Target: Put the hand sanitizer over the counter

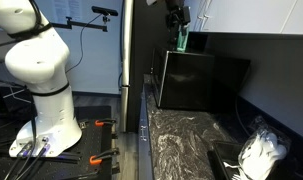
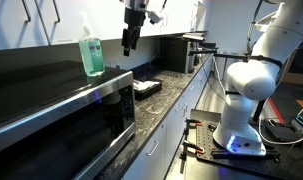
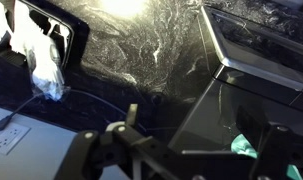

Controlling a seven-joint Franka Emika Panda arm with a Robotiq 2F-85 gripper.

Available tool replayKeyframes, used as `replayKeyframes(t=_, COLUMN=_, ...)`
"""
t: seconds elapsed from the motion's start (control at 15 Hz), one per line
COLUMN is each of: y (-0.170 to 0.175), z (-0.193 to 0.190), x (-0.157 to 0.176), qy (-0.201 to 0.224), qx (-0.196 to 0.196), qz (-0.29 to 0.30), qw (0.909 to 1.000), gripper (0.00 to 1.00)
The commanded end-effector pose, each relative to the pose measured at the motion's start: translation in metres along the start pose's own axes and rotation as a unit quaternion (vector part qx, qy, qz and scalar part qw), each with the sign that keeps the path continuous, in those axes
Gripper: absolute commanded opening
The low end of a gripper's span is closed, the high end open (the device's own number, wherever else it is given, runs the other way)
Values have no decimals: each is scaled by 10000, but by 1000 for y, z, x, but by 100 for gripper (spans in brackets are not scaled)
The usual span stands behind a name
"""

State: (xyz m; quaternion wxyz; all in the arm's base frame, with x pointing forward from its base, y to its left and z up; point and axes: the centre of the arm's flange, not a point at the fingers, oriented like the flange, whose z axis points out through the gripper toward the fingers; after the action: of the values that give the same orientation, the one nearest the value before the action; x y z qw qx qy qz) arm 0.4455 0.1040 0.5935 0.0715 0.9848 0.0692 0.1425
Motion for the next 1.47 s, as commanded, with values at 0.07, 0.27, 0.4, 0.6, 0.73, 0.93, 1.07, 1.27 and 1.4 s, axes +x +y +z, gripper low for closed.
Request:
replayKeyframes(t=0.07, y=-3, z=-18, x=25, qy=282, qx=-52, qz=-664, qw=9974, gripper=100)
replayKeyframes(t=0.27, y=-7, z=-29, x=42, qy=484, qx=85, qz=-1056, qw=9932, gripper=100)
replayKeyframes(t=0.4, y=-10, z=-34, x=49, qy=617, qx=204, qz=-1303, qw=9893, gripper=100)
replayKeyframes(t=0.6, y=-12, z=-34, x=61, qy=769, qx=438, qz=-1564, qw=9837, gripper=100)
replayKeyframes(t=0.73, y=-13, z=-32, x=65, qy=852, qx=722, qz=-1717, qw=9788, gripper=100)
replayKeyframes(t=0.93, y=-15, z=-26, x=73, qy=906, qx=1105, qz=-1903, qw=9713, gripper=100)
replayKeyframes(t=1.07, y=-16, z=-21, x=75, qy=913, qx=1361, qz=-2009, qw=9658, gripper=100)
replayKeyframes(t=1.27, y=-18, z=-16, x=79, qy=932, qx=1668, qz=-2135, qw=9581, gripper=100)
replayKeyframes(t=1.4, y=-19, z=-13, x=80, qy=942, qx=1816, qz=-2200, qw=9538, gripper=100)
